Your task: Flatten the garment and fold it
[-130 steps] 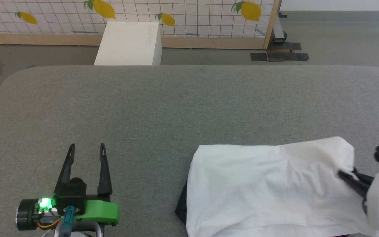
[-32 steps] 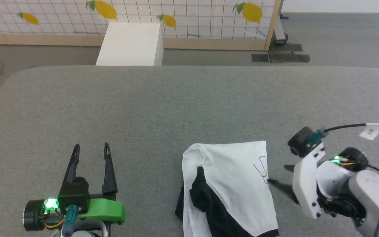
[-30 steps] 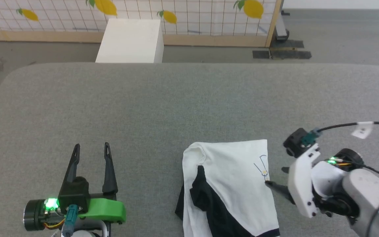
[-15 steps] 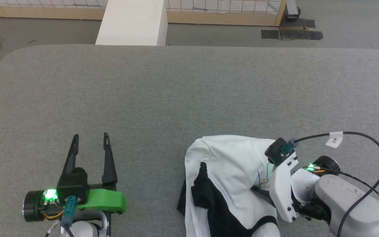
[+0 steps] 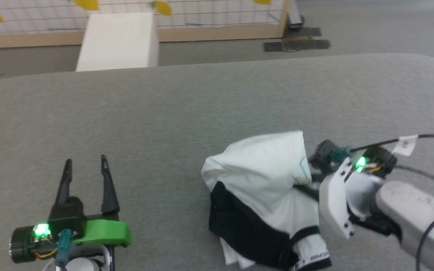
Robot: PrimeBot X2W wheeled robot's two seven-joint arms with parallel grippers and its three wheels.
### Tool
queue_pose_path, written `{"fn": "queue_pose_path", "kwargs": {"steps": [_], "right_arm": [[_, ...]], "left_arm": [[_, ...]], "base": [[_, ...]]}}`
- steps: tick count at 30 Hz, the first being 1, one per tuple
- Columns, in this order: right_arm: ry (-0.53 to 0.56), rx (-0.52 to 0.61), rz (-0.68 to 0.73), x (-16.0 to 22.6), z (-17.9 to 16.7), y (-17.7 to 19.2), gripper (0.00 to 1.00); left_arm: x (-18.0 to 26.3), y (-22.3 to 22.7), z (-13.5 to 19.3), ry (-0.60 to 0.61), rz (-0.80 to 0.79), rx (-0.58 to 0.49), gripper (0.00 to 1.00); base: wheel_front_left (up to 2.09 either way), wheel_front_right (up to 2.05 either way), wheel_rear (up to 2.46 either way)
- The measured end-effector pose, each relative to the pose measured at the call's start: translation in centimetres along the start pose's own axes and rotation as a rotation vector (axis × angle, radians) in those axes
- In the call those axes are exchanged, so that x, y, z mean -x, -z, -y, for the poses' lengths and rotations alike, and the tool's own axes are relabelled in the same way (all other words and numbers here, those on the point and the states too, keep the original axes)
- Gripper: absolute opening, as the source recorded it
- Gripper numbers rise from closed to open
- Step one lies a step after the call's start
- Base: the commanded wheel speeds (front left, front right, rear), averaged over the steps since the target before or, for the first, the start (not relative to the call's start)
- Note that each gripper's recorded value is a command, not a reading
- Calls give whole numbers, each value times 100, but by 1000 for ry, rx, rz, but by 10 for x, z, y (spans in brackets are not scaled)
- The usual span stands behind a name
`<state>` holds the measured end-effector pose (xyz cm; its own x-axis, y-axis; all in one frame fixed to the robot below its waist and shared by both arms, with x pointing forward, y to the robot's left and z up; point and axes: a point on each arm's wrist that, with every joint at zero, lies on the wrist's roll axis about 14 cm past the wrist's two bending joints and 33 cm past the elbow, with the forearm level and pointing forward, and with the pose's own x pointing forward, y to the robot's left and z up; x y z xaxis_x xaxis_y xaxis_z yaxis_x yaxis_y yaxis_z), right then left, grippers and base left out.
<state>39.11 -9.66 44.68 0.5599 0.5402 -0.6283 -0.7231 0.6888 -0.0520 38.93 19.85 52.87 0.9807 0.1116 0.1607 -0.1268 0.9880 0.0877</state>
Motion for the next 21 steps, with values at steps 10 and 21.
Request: {"fn": "queue_pose_path", "kwargs": {"steps": [10, 21], "right_arm": [[322, 41, -163, 78, 123, 38, 0], [622, -36, -448, 139, 233, 124, 0]], "left_arm": [[-51, 6, 52, 129, 44, 18, 100], [-89, 30, 101, 236, 67, 49, 100]], "base": [[0, 0, 0], [0, 0, 0]]}}
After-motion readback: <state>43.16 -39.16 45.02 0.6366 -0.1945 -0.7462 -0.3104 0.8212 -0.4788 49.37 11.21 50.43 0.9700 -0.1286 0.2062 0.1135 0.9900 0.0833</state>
